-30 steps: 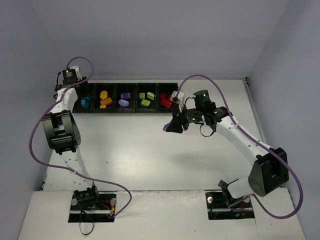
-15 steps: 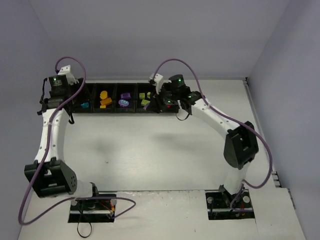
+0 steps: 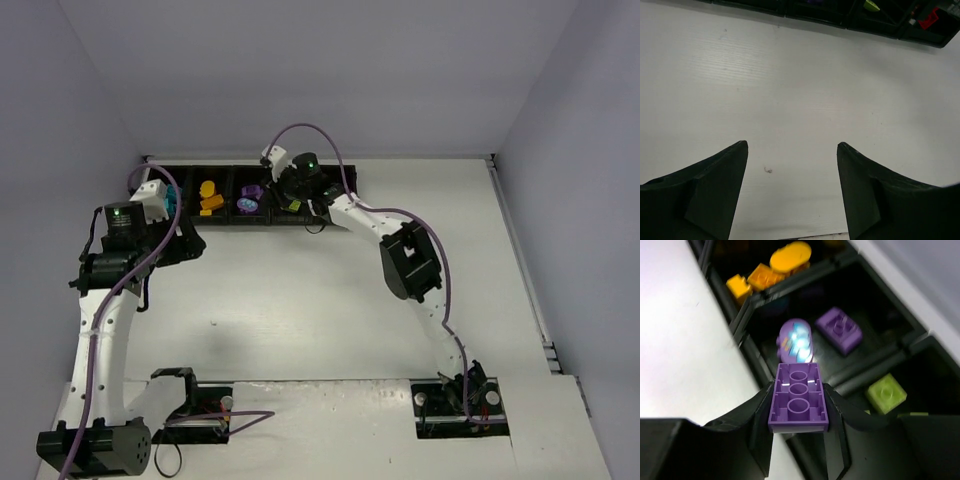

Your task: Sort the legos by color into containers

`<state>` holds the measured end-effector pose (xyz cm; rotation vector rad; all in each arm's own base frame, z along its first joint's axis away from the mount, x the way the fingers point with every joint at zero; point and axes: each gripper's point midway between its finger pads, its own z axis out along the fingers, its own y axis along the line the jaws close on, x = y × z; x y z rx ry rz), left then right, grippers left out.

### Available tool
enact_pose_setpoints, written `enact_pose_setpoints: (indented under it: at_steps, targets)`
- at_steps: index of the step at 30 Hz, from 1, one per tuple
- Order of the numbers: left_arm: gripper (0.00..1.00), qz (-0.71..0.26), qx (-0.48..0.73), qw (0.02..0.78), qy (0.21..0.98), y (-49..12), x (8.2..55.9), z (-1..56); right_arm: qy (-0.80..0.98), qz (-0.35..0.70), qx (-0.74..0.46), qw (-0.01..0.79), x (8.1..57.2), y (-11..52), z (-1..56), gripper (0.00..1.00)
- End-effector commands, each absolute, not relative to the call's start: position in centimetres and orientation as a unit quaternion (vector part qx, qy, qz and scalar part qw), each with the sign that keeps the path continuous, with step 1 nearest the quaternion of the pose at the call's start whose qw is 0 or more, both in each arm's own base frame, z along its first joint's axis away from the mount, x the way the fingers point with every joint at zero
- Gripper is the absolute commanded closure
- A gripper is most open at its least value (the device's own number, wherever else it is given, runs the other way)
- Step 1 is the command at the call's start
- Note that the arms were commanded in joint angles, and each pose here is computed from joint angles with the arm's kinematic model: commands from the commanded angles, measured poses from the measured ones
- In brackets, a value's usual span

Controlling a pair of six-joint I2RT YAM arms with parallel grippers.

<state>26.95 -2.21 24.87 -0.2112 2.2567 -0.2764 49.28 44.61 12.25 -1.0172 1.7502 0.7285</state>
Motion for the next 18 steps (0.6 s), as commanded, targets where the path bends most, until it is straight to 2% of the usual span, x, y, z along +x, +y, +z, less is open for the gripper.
enact_pose_setpoints:
  at_steps: [1,8,10,11,13,14,18]
  targets:
    - [0.34,-0.146,-0.086,0.415,0.894,-3.6,25.5,25.3,0.611,0.29,-0.406,0.615,52.0,48.1,21.1,0.9]
    - [0.34,-0.161,-0.079,0.402,0.898,-4.4,24.7,24.6,0.586,0.27,-0.393,0.655,53.9,50.3,21.3,0.73]
    - [0.34,-0.164,-0.078,0.4,0.898,-4.6,24.7,24.4,0.587,0.266,-0.383,0.662,54.4,50.5,21.2,0.59]
    - [0.34,-0.164,-0.077,0.4,0.898,-4.6,24.7,24.3,0.587,0.265,-0.378,0.666,54.8,50.6,20.9,0.47]
    - [0.34,-0.161,-0.073,0.403,0.898,-4.5,24.7,24.3,0.588,0.262,-0.369,0.67,55.1,50.6,20.7,0.38]
    - [0.34,-0.159,-0.072,0.402,0.899,-4.5,24.7,24.1,0.587,0.261,-0.364,0.674,55.2,50.4,21.0,0.29]
    - [0.34,-0.151,-0.071,0.408,0.898,-4.2,24.9,24.2,0.587,0.254,-0.355,0.682,55.3,50.0,22.2,0.12]
